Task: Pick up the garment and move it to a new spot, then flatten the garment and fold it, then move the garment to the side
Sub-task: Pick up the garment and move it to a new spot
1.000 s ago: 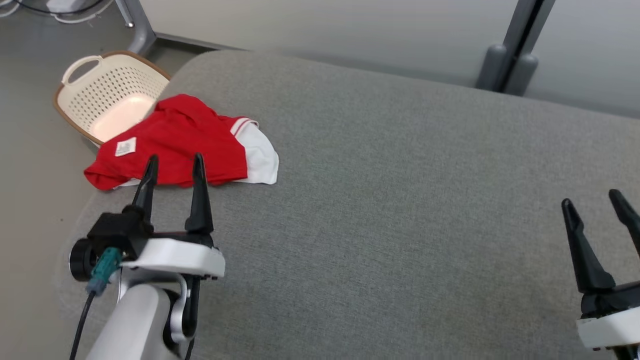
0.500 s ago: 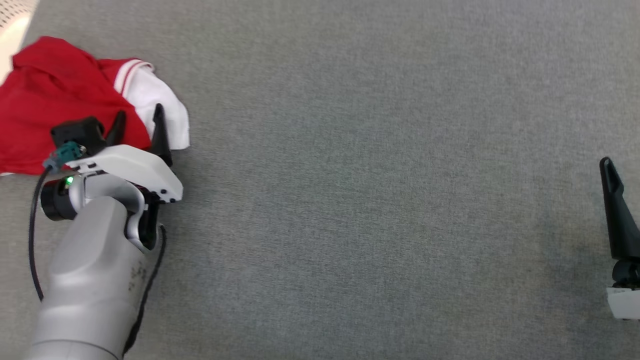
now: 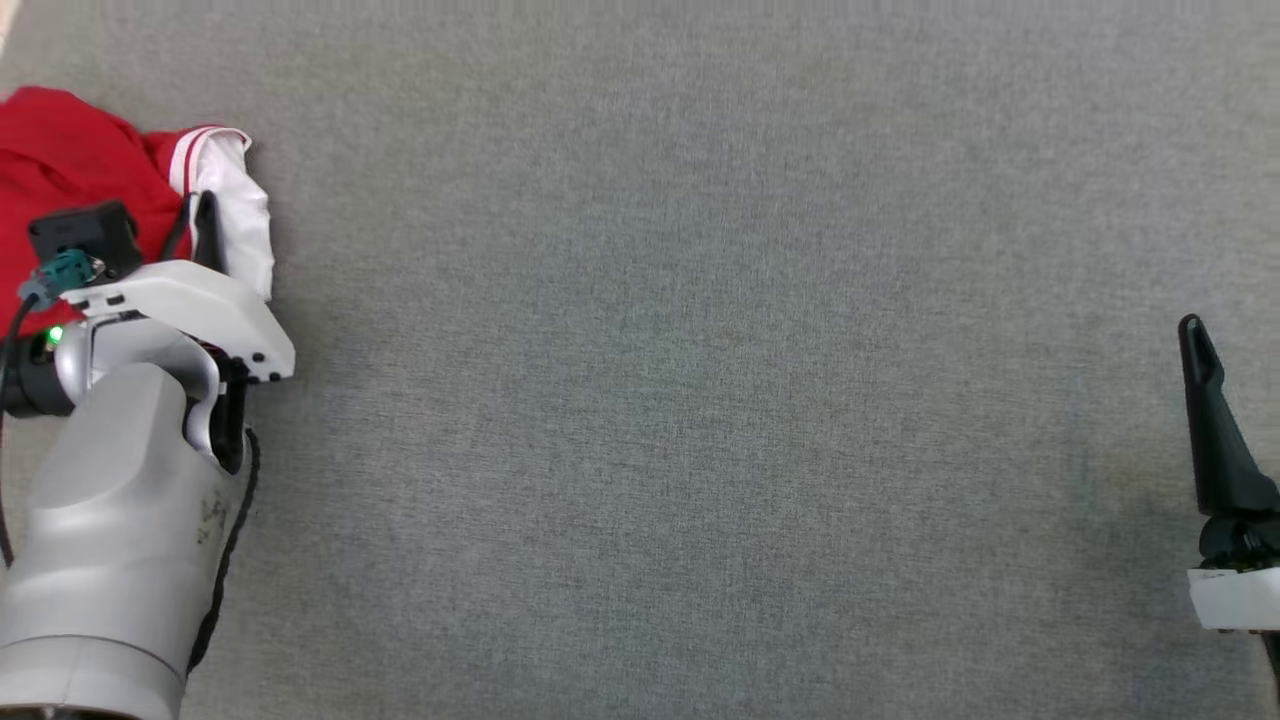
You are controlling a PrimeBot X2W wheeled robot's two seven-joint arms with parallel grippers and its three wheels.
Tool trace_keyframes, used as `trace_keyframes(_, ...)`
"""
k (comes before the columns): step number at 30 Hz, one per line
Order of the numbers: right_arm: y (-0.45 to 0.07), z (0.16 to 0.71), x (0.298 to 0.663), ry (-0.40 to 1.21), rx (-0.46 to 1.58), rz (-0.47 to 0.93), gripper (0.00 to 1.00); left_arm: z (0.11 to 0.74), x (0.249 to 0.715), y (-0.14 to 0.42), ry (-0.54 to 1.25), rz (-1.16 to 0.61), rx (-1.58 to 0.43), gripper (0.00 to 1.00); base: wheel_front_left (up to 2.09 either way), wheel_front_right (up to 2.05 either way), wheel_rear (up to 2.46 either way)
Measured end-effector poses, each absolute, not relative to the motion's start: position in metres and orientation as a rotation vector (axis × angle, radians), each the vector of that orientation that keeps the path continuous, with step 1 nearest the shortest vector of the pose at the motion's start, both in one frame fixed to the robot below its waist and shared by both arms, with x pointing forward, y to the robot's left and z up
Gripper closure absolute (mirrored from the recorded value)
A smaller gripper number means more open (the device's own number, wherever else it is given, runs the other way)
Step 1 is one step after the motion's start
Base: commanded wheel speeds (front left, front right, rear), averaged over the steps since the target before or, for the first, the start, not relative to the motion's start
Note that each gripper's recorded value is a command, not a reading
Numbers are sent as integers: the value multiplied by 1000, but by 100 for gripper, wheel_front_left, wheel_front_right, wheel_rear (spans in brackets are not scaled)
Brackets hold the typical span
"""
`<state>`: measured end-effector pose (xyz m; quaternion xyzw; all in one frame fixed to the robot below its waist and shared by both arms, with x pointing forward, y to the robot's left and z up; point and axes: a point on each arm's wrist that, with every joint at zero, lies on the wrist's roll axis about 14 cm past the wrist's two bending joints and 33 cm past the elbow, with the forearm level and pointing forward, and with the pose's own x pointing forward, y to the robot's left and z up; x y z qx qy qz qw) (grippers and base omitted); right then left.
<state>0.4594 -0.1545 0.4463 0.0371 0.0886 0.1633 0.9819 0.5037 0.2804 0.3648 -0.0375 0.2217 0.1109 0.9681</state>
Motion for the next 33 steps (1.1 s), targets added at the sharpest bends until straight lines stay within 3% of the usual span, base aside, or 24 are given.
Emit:
trace_keyframes(6,-147,472,449,120,87,335,0,449,515,286,196,185,22,100,0,0,0)
trace_keyframes(20,-143,531,395,-5,104,310,0,584,427,244,-240,86,107,100,0,0,0)
trace_keyframes(26,-161,546,379,-47,102,247,0,594,407,185,-257,-53,44,100,0,0,0)
trace_keyframes(33,-191,552,372,-69,96,153,0,569,410,72,-148,-370,-41,100,0,0,0)
